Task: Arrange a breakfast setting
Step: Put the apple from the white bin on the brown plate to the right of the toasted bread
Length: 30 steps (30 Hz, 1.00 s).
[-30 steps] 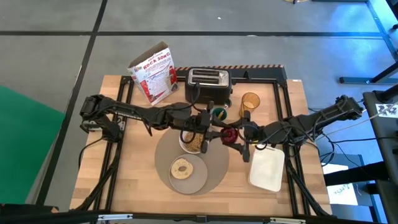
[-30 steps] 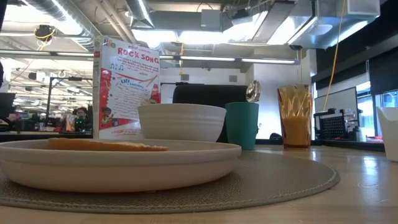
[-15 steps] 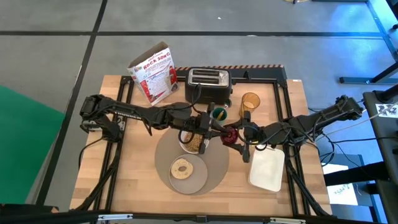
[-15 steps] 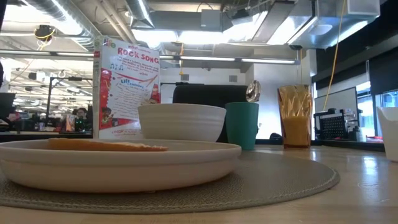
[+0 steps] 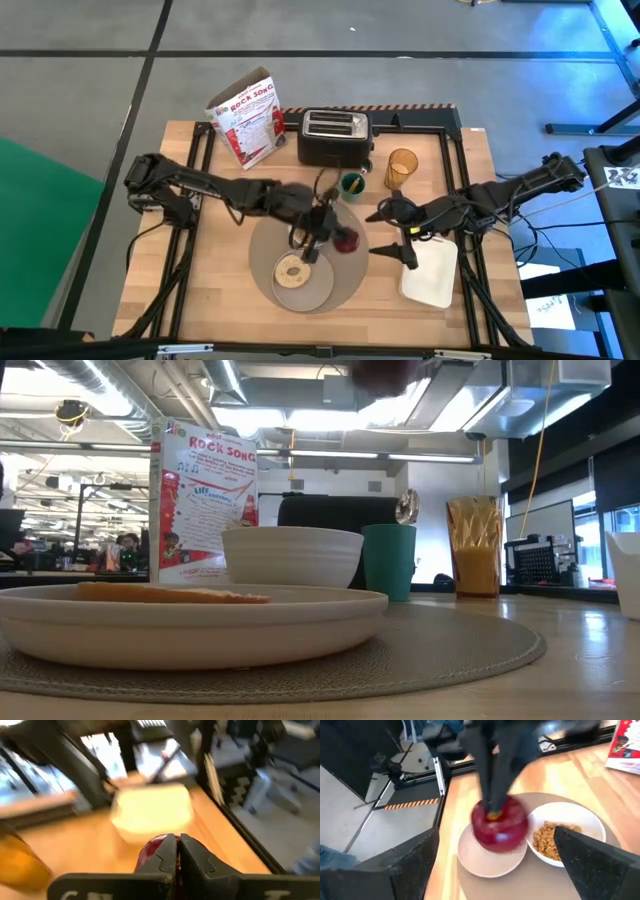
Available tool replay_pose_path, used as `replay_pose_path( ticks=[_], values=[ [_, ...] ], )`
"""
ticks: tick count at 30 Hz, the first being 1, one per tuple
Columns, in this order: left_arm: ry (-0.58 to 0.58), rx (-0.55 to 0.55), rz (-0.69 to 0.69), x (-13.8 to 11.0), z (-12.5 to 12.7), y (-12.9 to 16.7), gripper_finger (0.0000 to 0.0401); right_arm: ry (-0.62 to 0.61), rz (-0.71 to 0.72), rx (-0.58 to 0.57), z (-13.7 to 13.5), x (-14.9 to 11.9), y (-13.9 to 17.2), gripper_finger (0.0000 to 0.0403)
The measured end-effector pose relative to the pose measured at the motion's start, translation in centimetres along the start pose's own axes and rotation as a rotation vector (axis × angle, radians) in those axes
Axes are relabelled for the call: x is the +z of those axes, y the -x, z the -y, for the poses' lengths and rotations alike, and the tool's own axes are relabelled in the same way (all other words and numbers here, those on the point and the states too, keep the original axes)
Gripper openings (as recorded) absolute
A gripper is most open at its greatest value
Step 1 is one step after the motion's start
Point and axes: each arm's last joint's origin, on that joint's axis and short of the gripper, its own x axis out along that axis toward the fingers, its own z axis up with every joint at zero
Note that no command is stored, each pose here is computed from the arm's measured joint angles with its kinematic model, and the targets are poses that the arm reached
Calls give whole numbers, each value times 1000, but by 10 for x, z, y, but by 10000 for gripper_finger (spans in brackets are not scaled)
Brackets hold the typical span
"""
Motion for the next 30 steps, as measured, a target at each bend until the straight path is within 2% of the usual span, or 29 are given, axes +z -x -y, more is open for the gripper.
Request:
replay_pose_path(
  ticks=[5,10,15,18,21,25,30],
  values=[
    [127,-22,-141,-50,25,-14,2,3,37,-59,3,3,10,368],
    [238,6,-78,-72,33,-19,2,33,53,-91,4,3,11,365],
    [218,34,-75,-91,56,-20,2,61,2,-103,6,-2,11,365],
    [195,32,15,-106,74,-18,2,69,-37,-104,7,-5,11,364],
    [246,81,80,-125,89,-17,2,71,-67,-78,7,-7,11,364],
    [243,184,96,-141,100,-17,7,71,-81,-49,6,-8,11,364],
    [257,177,89,-160,110,-32,10,99,-82,-49,6,-8,11,364]
  ],
)
